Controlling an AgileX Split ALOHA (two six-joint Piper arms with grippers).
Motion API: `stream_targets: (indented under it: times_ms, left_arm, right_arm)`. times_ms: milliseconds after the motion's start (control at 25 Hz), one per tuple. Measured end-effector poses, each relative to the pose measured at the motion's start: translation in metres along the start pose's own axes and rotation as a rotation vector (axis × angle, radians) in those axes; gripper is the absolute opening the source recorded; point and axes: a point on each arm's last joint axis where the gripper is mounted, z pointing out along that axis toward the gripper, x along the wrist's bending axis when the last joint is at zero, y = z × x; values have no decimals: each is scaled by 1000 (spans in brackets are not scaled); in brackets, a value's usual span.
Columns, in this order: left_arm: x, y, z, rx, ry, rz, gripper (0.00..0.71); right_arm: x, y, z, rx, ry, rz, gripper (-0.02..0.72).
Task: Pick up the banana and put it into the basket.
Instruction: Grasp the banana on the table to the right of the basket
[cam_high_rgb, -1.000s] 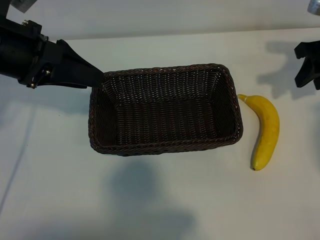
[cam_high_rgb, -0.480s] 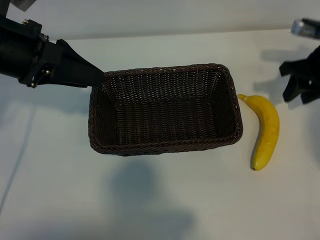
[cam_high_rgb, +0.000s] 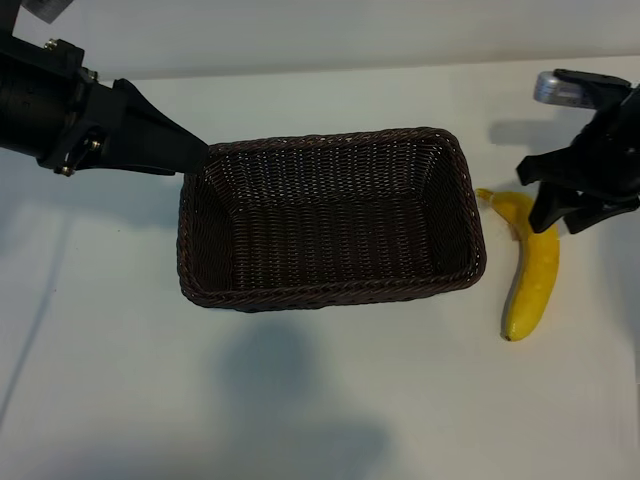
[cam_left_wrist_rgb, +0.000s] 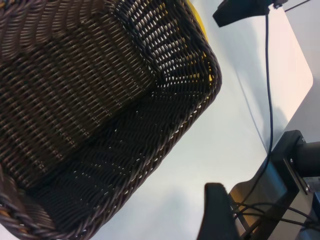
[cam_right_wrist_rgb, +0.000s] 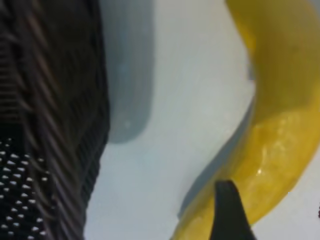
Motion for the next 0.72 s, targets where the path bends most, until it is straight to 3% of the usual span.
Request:
stream_targets:
  times_ms: [200, 520, 720]
  left_arm:
    - [-6, -2, -5, -16, 4, 17, 516]
    - [-29, -11, -24, -77, 21, 97, 516]
    - [-22, -13, -24, -39, 97, 48, 516]
  right_arm:
    - [2, 2, 1, -22, -24, 25, 436]
    - [-1, 5, 4, -69, -88, 17, 435]
    - [-5, -3, 13, -51, -107, 27, 446]
